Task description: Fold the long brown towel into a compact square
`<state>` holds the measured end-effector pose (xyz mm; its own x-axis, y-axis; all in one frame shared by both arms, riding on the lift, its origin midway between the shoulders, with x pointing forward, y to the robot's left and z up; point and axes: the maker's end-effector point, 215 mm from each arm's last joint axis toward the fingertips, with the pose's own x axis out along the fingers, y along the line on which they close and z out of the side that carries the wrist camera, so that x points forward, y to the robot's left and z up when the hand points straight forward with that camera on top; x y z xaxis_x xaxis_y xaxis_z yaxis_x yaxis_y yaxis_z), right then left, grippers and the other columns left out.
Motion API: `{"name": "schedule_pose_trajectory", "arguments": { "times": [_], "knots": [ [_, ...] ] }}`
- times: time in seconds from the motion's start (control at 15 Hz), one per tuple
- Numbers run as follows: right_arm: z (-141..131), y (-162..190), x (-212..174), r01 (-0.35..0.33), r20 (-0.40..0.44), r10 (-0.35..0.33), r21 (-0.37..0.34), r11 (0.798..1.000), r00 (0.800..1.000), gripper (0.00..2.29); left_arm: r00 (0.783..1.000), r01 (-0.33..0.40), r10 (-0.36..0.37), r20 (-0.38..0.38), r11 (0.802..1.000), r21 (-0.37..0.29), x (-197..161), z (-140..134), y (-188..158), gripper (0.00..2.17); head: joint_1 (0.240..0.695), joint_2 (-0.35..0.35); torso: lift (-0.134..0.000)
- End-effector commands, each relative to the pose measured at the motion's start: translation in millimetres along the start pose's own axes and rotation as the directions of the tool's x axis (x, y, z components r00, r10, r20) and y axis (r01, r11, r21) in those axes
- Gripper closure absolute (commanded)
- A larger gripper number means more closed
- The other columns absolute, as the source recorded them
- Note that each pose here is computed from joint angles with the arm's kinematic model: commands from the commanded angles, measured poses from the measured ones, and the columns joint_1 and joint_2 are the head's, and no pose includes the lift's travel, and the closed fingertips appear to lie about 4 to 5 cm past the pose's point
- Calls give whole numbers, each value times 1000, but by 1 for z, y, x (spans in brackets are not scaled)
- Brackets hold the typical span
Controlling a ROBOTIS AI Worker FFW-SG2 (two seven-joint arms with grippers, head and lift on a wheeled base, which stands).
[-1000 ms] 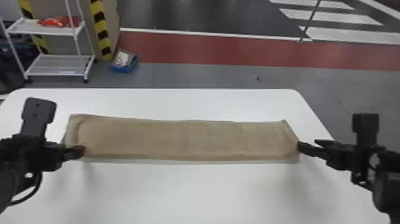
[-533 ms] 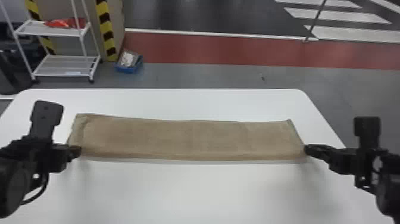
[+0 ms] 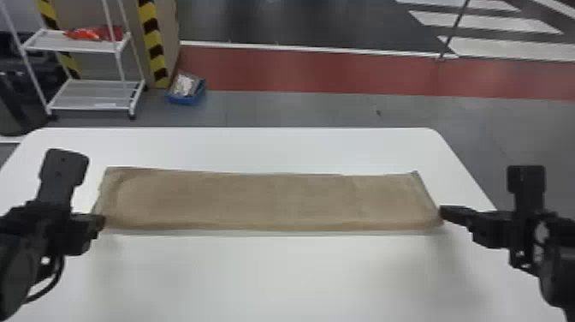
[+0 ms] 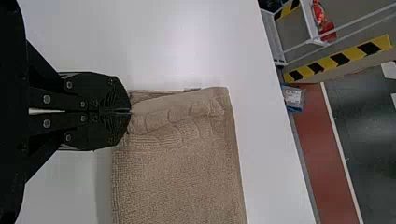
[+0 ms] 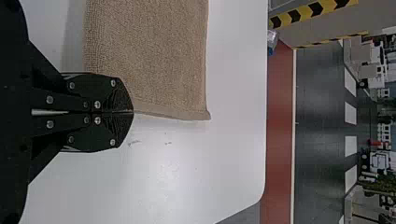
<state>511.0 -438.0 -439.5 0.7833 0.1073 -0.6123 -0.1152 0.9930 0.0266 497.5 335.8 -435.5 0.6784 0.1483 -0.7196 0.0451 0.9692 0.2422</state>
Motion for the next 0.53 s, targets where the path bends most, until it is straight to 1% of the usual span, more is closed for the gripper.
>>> {"name": "schedule_pose_trajectory", "arguments": {
  "times": [0.0, 0.2, 0.4, 0.47],
  "knots": [
    [6, 8, 4, -9, 1, 9, -17, 1000, 1000, 1663, 1000, -24, 24, -4, 1000, 5, -16, -4, 9, 1629, 695, -113, -123],
    [6, 16, 8, -14, -3, 14, -26, 1000, 1000, 1663, 999, -40, 40, -13, 999, -2, -22, -13, 19, 1629, 695, -99, -123],
    [2, 17, 9, -14, -11, 14, -28, 1000, 1000, 1659, 999, -45, 45, -17, 999, -4, -22, -16, 21, 1625, 695, -77, -123],
    [1, 17, 8, -14, -11, 14, -30, 999, 1000, 1551, 999, -47, 47, -16, 999, -4, -21, -16, 21, 1588, 695, -75, -123]
  ]
}}
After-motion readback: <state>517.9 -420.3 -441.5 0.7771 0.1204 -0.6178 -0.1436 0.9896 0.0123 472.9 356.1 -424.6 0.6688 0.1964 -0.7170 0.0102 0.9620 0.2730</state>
